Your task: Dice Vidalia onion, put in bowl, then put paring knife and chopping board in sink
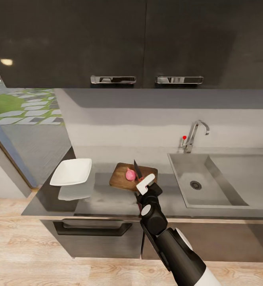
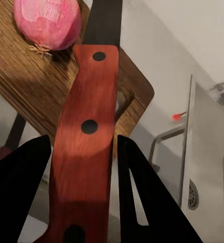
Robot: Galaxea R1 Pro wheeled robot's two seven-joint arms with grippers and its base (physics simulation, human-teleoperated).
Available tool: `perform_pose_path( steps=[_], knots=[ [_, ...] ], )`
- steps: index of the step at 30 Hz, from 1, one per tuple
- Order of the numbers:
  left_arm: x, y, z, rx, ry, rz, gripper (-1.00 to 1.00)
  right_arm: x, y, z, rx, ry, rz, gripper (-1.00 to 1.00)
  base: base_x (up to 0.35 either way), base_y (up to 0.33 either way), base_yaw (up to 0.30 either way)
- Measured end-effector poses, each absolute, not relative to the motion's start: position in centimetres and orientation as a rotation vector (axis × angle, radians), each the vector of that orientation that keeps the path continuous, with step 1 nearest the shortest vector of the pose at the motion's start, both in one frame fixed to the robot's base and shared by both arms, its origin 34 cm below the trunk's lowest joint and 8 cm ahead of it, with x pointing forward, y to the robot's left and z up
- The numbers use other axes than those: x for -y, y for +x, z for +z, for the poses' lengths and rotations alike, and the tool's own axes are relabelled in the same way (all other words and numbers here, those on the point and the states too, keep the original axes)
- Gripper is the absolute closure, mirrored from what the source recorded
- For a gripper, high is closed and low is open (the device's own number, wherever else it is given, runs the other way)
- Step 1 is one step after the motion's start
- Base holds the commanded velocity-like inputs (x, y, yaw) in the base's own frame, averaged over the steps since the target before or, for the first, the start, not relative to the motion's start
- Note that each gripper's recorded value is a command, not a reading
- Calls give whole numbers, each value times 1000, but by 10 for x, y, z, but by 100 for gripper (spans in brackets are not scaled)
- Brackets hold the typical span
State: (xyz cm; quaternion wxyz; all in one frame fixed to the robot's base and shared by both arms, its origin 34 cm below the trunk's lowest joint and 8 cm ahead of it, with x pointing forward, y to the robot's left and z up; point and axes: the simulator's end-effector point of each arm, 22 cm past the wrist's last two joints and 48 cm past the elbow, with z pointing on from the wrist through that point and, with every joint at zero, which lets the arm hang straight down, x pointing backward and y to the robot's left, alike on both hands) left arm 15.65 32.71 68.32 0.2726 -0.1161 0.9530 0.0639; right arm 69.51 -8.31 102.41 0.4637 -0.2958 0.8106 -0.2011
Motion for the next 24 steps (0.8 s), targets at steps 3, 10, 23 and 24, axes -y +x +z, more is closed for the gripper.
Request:
perform_pose_path(
  steps=[3, 10, 23, 24],
  knots=[
    [-327, 156, 683, -2565, -312, 172, -100, 83, 695, 1024, -1992, -728, -496, 100, 0, 28, 0],
    [-327, 156, 683, -2566, -313, 173, -100, 84, 695, 1024, -1992, -728, -497, 100, 4, 172, 0],
    [-327, 156, 683, -2566, -312, 172, -100, 84, 695, 1024, -1992, -728, -497, 100, 39, 107, 0],
    [-327, 156, 683, -2566, -313, 172, -100, 84, 695, 1024, -1992, -728, -497, 100, 79, -70, 0]
  ],
)
